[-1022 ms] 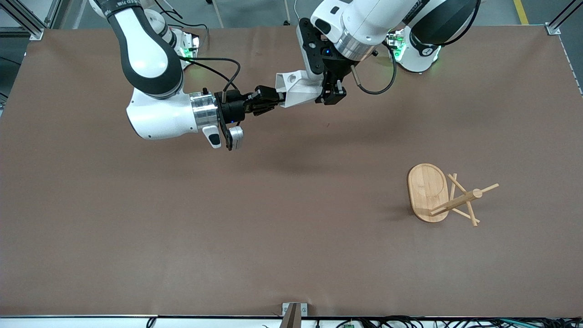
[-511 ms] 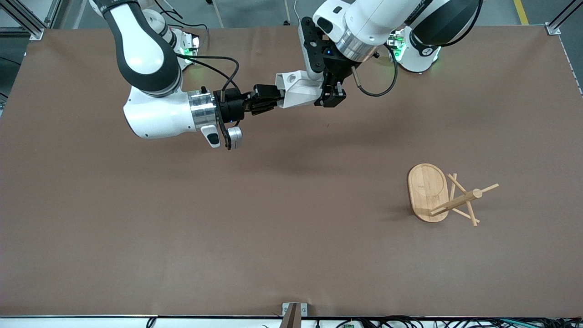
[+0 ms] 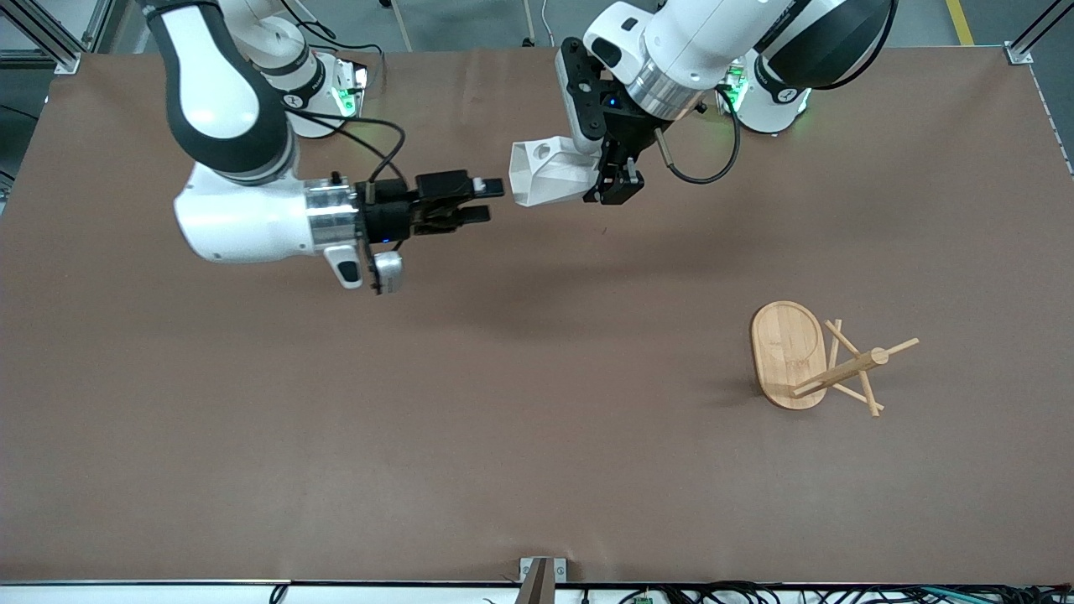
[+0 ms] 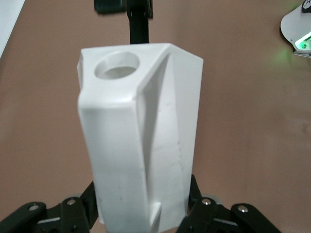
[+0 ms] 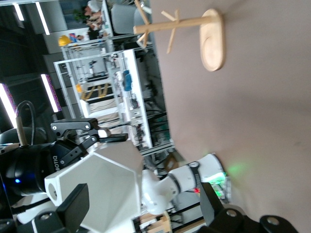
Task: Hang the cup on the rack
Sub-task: 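Open the right gripper and release the cup to the left gripper, then carry the cup with the left gripper while the right gripper retracts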
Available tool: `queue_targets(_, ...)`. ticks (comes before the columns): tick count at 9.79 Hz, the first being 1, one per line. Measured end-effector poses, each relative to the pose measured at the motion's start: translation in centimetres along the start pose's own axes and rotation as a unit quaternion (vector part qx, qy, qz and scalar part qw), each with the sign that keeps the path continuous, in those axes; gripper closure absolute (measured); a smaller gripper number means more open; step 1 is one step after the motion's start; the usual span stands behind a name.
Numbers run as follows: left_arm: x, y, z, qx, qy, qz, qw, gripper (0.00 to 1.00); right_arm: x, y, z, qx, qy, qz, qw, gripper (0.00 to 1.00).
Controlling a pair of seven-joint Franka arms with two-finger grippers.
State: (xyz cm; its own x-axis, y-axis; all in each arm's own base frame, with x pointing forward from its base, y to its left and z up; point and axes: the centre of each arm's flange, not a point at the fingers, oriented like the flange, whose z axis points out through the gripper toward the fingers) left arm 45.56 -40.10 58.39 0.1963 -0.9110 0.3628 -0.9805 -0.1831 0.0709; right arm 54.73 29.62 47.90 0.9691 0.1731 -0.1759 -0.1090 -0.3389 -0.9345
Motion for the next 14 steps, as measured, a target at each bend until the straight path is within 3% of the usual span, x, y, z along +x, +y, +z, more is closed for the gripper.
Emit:
queue_targets(2, -0.5, -0.5, 0.3, 0.002, -0.003, -0.048, 0.999, 0.32, -0.2, 0.2, -4.5, -0.069, 0.018, -0.025, 0.997, 0.0)
queue_targets(3, -1.3, -1.5, 0.1, 0.012, -0.008, -0.075, 0.997, 0.32, -0.6, 0.3, -7.0, -0.117, 0.025, -0.04, 0.992, 0.0)
queue_targets(5, -3.3, -4.0, -0.4, 0.031, -0.019, -0.106, 0.994, 0.32, -1.9, 0.7, -13.0, -0.24, 0.043, -0.065, 0.968, 0.0)
queue_targets(7, -5.0, -6.1, -0.8, 0.037, -0.019, -0.132, 0.99, 0.32, -4.0, 1.6, -20.0, -0.32, 0.051, -0.054, 0.945, 0.0)
queue_targets(9, -7.0, -8.5, -1.8, 0.057, -0.013, -0.158, 0.986, 0.32, -5.8, 2.4, -24.9, -0.403, 0.061, -0.043, 0.912, 0.0)
queue_targets(11, -9.4, -11.0, -2.1, 0.061, -0.008, -0.188, 0.98, 0.32, -6.8, 3.2, -28.2, -0.461, 0.069, -0.032, 0.884, 0.0)
queue_targets(12, -10.3, -12.0, -1.9, 0.059, -0.007, -0.204, 0.977, 0.32, -7.2, 3.5, -29.7, -0.475, 0.076, -0.025, 0.876, 0.0)
queue_targets(14, -12.1, -13.6, -1.7, 0.054, -0.007, -0.228, 0.972, 0.32, -8.0, 2.4, -32.1, -0.484, 0.086, -0.018, 0.871, 0.0)
